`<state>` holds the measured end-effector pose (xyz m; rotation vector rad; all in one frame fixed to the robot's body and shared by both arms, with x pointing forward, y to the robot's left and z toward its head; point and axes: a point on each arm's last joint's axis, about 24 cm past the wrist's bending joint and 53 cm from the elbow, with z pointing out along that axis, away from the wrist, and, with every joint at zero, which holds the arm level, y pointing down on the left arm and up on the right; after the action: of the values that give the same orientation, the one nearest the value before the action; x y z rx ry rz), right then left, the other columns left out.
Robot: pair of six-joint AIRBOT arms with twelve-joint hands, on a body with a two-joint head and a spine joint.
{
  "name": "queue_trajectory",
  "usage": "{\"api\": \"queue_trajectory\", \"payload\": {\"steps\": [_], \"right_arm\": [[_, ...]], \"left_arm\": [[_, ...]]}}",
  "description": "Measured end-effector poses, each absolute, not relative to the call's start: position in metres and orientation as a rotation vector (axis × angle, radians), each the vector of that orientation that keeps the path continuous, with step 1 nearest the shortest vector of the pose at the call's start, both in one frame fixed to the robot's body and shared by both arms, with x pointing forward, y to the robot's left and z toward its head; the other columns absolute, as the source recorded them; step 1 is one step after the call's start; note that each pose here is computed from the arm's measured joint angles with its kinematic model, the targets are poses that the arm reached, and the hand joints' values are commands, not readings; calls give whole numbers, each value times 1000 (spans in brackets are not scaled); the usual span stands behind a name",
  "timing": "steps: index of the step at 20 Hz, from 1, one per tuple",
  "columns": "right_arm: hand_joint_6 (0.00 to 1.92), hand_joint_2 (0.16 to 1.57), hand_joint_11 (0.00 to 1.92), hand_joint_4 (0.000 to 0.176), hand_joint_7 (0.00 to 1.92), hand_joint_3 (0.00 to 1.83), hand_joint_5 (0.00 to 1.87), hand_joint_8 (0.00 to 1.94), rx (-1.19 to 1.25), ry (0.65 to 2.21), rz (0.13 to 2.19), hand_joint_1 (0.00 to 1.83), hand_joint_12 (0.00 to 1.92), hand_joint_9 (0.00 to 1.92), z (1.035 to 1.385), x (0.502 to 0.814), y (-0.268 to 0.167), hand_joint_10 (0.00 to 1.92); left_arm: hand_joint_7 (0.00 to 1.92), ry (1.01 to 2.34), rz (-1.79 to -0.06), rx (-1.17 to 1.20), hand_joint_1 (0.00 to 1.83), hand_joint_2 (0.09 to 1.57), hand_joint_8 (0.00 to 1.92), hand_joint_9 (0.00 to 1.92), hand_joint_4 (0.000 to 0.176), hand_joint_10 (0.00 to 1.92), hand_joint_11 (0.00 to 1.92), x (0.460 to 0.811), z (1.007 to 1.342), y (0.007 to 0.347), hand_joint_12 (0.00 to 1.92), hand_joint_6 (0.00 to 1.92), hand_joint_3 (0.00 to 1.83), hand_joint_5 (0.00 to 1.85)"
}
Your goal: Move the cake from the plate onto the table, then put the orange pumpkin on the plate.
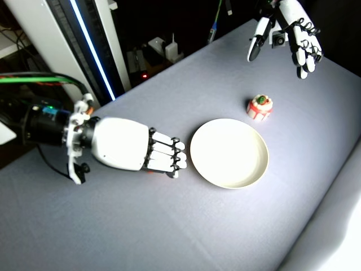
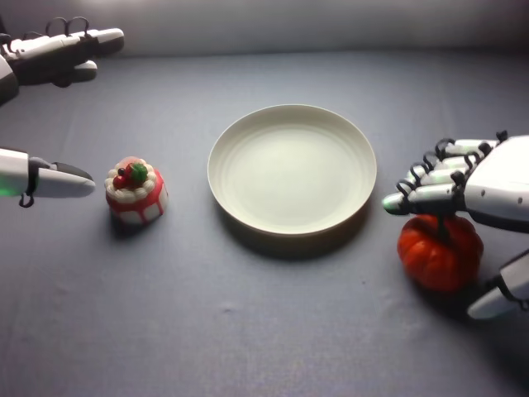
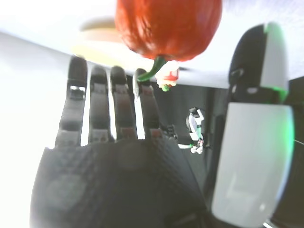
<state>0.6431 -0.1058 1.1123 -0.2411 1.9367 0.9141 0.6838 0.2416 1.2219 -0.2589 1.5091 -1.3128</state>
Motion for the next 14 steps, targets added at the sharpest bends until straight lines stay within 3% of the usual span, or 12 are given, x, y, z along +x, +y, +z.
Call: {"api": "queue_trajectory", "payload": {"steps": [1,2,3,4,5,6,7,8,9,10,11,14], "right_arm": [[11,866,37,0,485,3,374,38,-239,1937,916,876,1462,473,1112,643,-106,193],[34,899,111,0,581,0,467,88,-236,1935,918,923,1459,477,1112,644,-106,476],[99,975,266,0,691,6,565,216,-234,1933,920,993,1468,503,1112,645,-106,859],[238,1022,321,0,652,3,576,528,-228,1932,924,1037,1492,505,1113,645,-106,1086],[688,1058,373,0,626,5,501,898,-224,1928,929,1110,1591,548,1113,647,-105,1268],[1292,1203,489,0,811,10,586,1240,-216,1928,934,1161,1712,625,1113,647,-105,1453],[1388,1242,584,0,828,7,603,1393,-216,1927,934,1174,1812,668,1112,648,-105,1619],[1314,1248,801,0,811,4,655,1530,-214,1925,935,1194,1899,781,1112,649,-105,1861],[1368,1236,997,0,862,0,733,1754,-205,1926,939,1122,1917,944,1112,650,-105,1908],[1395,1239,1088,0,903,1,738,1817,-203,1926,939,1108,1920,1029,1112,650,-105,1913],[1452,1255,1206,0,973,7,710,1930,-188,1925,937,1104,1921,1158,1113,653,-108,1921],[1382,1230,1250,0,1049,0,766,1867,-164,1914,937,1116,1921,1195,1116,658,-113,1909]], "left_arm": [[120,1514,-1312,-256,977,878,2,439,165,12,30,684,1221,241,1223,4,3,148],[129,1512,-1314,-256,983,880,5,451,165,16,62,684,1221,240,1234,9,3,163],[121,1512,-1314,-256,979,884,1,452,163,11,75,683,1221,240,1198,3,2,157],[118,1512,-1314,-256,977,890,0,456,162,7,83,684,1221,240,1170,1,1,153],[117,1512,-1315,-256,981,888,0,468,161,11,95,683,1221,240,1167,0,0,147],[123,1512,-1315,-256,988,890,2,469,163,10,85,683,1221,240,1162,3,0,155],[128,1511,-1314,-256,999,893,4,474,154,11,88,684,1221,240,1165,3,1,156],[140,1511,-1314,-257,994,902,8,473,150,10,80,684,1221,241,1157,3,5,156],[141,1510,-1316,-257,995,911,7,470,152,8,91,684,1221,240,1157,1,7,153],[142,1511,-1315,-256,1009,912,6,470,156,7,96,684,1221,240,1156,8,6,172],[147,1510,-1316,-256,1008,919,2,476,148,6,113,684,1221,240,1126,1,3,172],[145,1516,-1312,-259,1001,935,0,479,147,3,126,683,1219,241,1074,0,2,158]]}}
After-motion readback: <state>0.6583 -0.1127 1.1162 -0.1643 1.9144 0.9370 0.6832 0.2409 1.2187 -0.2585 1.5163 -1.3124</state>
